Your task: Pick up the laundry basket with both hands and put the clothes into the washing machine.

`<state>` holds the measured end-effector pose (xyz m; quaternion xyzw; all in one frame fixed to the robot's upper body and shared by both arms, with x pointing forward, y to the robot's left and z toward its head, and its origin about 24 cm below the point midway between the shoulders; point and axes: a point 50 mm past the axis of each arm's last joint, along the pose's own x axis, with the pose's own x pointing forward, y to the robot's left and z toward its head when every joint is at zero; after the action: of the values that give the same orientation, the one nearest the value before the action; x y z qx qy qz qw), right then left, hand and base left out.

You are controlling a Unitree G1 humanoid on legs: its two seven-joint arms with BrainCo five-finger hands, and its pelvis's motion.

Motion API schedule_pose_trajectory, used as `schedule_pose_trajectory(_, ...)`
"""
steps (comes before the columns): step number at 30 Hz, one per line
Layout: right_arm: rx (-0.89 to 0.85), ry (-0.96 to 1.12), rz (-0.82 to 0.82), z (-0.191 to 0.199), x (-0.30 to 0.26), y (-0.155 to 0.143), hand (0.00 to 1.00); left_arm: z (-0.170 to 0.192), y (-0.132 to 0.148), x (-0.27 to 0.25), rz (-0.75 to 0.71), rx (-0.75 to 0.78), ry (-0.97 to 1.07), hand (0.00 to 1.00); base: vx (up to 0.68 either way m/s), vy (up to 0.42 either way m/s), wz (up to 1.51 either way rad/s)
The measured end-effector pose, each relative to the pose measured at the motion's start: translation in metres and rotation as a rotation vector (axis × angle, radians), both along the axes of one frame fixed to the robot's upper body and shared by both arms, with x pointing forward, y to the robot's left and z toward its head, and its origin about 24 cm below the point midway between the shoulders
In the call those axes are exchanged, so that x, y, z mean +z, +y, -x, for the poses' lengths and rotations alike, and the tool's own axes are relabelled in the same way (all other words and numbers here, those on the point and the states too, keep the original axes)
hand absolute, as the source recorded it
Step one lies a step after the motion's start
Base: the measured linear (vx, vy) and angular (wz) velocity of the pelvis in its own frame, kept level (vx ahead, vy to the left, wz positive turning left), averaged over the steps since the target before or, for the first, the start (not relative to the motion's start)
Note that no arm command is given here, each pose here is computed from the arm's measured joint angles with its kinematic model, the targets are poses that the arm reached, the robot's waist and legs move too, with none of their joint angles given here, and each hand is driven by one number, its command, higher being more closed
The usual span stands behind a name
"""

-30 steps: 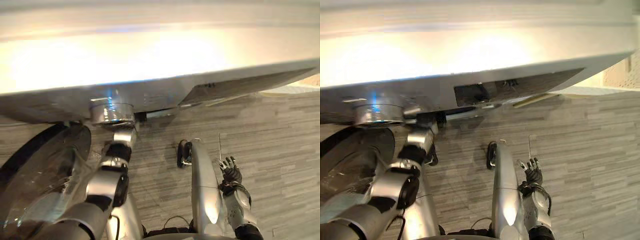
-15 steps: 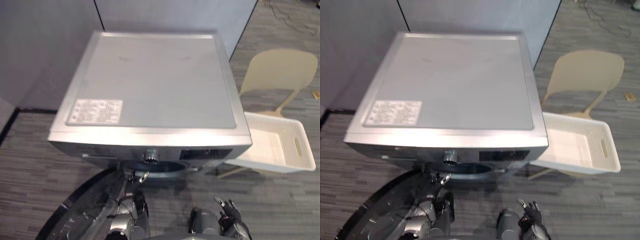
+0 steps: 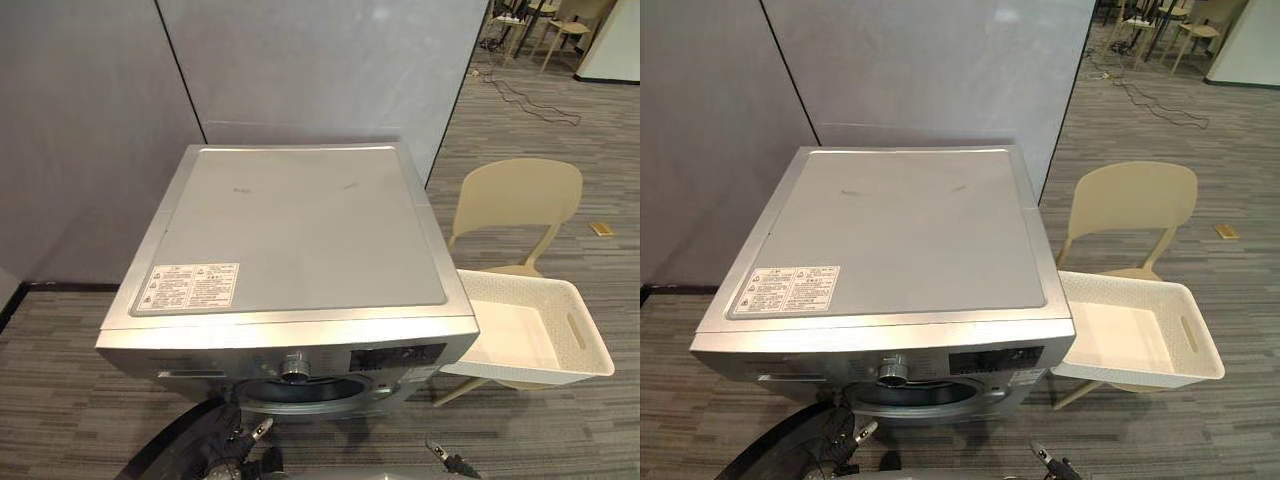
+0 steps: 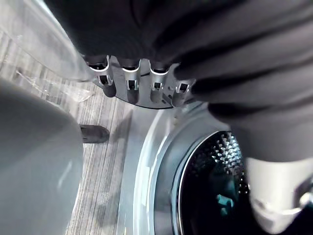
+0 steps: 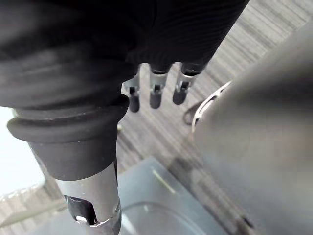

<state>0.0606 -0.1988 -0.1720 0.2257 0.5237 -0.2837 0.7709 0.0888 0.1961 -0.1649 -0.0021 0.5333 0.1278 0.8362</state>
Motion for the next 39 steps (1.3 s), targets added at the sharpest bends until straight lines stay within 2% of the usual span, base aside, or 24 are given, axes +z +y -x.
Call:
schedule_pose_trajectory(11, 0.101, 0.030, 0.003, 0.001, -0.001, -0.001, 0.00, 0.007, 0.004, -0.002, 0.018, 0.044, 0.022, 0.00, -0.02, 0.011, -0.08)
schedule_pose_trajectory(12, 0.150, 0.052, 0.006, 0.003, -0.002, 0.001, 0.00, 0.014, 0.007, -0.004, 0.014, 0.047, 0.050, 0.00, 0.00, 0.000, 0.00)
schedule_pose_trajectory(18, 0.145, 0.055, 0.007, 0.005, -0.002, 0.000, 0.00, 0.015, 0.007, -0.004, 0.013, 0.048, 0.052, 0.00, 0.00, 0.000, -0.03)
schedule_pose_trajectory(22, 0.084, 0.079, 0.004, 0.017, -0.003, -0.004, 0.00, 0.016, 0.007, -0.004, 0.014, 0.048, 0.058, 0.00, 0.00, 0.000, -0.07)
schedule_pose_trajectory(26, -0.041, 0.135, 0.007, 0.048, -0.004, -0.012, 0.00, 0.017, 0.007, -0.004, 0.023, 0.045, 0.058, 0.00, 0.00, -0.001, -0.04)
schedule_pose_trajectory(31, -0.122, 0.136, 0.034, 0.053, -0.001, -0.025, 0.00, 0.018, 0.007, -0.004, 0.048, 0.101, 0.044, 0.00, -0.07, 0.001, -0.04)
schedule_pose_trajectory(34, -0.096, 0.116, 0.035, 0.044, -0.001, -0.024, 0.00, 0.007, 0.009, -0.001, 0.056, 0.142, -0.013, 0.00, -0.11, -0.035, 0.77)
schedule_pose_trajectory(39, 0.059, -0.029, 0.117, -0.010, 0.009, -0.037, 0.00, -0.004, 0.006, 0.004, 0.069, 0.198, -0.087, 0.00, -0.19, -0.097, 0.81)
